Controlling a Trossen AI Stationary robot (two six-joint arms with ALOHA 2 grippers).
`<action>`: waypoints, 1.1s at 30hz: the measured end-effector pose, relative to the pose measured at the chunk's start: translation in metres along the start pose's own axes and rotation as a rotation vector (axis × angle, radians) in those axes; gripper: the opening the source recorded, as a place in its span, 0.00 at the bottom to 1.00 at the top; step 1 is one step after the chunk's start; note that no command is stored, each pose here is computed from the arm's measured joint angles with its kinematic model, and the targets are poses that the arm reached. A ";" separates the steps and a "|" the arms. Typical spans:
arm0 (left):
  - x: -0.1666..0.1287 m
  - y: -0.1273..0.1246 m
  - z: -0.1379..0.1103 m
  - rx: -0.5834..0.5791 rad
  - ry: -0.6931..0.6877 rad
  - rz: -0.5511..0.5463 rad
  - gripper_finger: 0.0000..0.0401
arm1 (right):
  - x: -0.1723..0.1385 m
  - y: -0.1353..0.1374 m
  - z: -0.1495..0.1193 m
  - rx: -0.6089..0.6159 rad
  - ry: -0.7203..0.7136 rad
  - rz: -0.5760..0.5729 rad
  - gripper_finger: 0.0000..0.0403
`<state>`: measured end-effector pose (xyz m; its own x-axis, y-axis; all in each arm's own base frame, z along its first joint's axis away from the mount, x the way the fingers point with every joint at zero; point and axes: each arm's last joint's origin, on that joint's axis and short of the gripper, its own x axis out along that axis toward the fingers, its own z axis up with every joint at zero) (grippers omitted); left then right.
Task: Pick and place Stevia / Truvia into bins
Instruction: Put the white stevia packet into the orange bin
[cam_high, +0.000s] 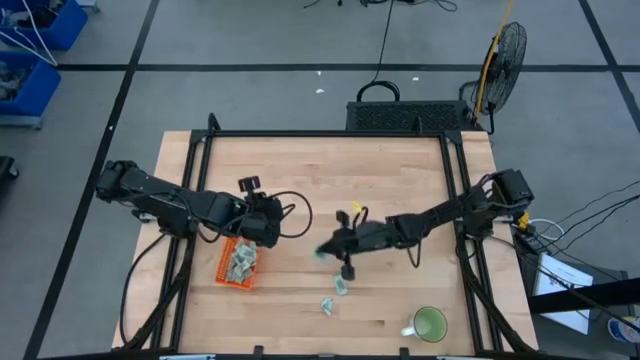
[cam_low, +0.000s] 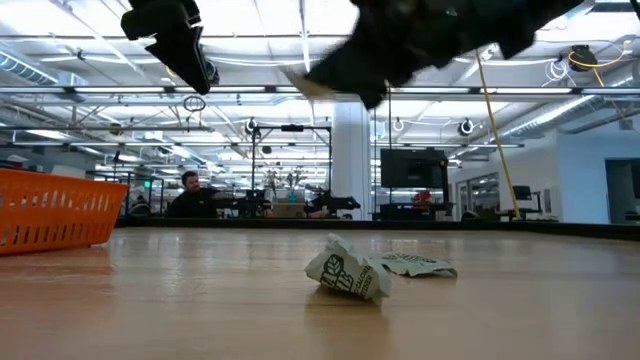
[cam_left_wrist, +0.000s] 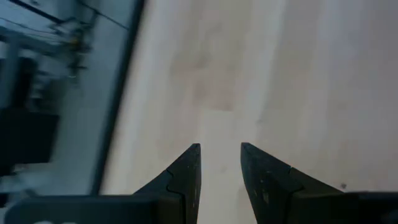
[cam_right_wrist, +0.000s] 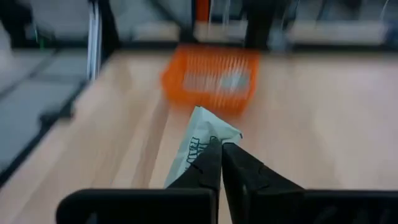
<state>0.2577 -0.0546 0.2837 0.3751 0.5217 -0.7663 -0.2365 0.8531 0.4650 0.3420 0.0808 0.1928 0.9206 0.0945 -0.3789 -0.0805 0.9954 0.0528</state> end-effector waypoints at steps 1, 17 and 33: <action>-0.001 0.003 -0.001 0.006 -0.002 0.026 0.30 | 0.000 -0.004 0.006 -0.016 -0.060 -0.007 0.01; -0.037 0.087 -0.024 -0.321 -0.155 0.385 0.30 | 0.109 -0.035 0.044 -0.129 -0.288 -0.006 0.00; -0.040 0.098 -0.029 -0.411 -0.152 0.333 0.30 | 0.195 -0.051 0.027 -0.124 -0.280 0.063 0.05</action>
<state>0.1935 0.0082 0.3470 0.3378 0.7840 -0.5207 -0.6837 0.5847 0.4368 0.5356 0.0475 0.1415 0.9804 0.1650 -0.1078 -0.1713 0.9839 -0.0520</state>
